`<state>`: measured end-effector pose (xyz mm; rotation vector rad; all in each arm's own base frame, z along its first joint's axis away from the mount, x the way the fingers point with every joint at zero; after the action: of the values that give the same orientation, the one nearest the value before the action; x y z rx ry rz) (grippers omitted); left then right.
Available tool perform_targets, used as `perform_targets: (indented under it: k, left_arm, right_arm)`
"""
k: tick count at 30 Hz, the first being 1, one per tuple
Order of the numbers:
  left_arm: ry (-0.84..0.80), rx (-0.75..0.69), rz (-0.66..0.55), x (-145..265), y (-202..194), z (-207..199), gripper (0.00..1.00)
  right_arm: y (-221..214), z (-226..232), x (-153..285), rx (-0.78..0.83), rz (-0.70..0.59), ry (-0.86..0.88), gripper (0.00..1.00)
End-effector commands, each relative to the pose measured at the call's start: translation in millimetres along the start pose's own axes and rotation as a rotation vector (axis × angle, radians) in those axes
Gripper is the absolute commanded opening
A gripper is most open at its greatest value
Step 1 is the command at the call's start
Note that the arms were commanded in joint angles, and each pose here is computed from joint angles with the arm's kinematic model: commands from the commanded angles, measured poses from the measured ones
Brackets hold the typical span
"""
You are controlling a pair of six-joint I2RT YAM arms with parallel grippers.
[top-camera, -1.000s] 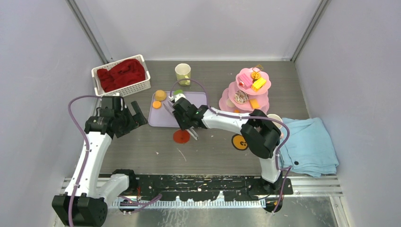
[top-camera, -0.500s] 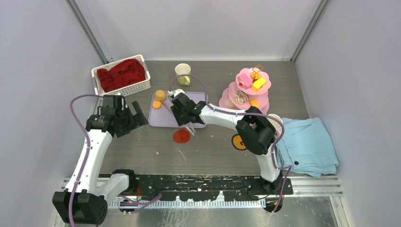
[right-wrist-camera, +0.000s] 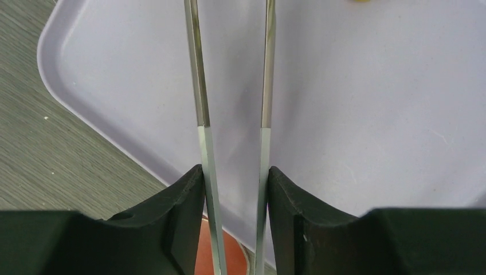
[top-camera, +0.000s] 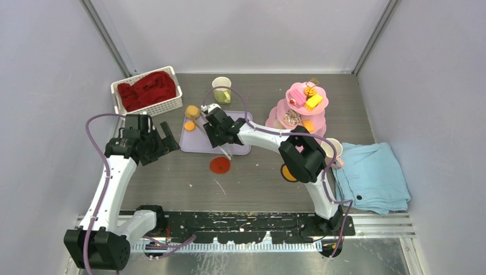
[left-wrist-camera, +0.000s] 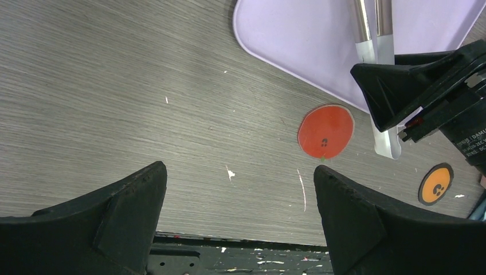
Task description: Serve the afternoon tea
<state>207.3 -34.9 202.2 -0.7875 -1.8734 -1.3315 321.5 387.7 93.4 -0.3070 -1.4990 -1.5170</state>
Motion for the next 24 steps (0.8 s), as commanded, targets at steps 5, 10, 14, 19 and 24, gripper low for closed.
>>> perform_targets:
  k: [5, 10, 14, 19, 24]
  left_arm:
    - [-0.007, -0.012, -0.07, 6, 16, -2, 0.99]
    - [-0.022, -0.006, -0.065, 5, 16, -4, 0.99]
    - [-0.029, -0.003, -0.064, 5, 15, -5, 0.99]
    - [-0.029, 0.001, -0.069, 6, 13, -5, 0.98]
    - [-0.041, 0.005, -0.061, 5, 12, -6, 0.98]
  right_arm:
    - [32, 14, 21, -0.018, -0.112, 0.081, 0.24]
    - [30, 10, 40, -0.021, -0.127, 0.089, 0.05]
    - [27, 8, 57, -0.021, -0.134, 0.099, 0.01]
    - [24, 7, 86, -0.023, -0.141, 0.142, 0.01]
    - [8, 6, 122, -0.05, -0.128, 0.221, 0.01]
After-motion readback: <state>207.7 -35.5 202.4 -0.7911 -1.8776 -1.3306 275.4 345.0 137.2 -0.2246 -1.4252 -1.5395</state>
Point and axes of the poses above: each gripper's point midway between its finger pads, its own x axis back along the fingers, its own z axis along the line the jaws close on, y = z × x, the point moved 5 cm from there along x, back along the fingers, and after that the axes turned 10 degrees about -x, right-handed, at the moved point
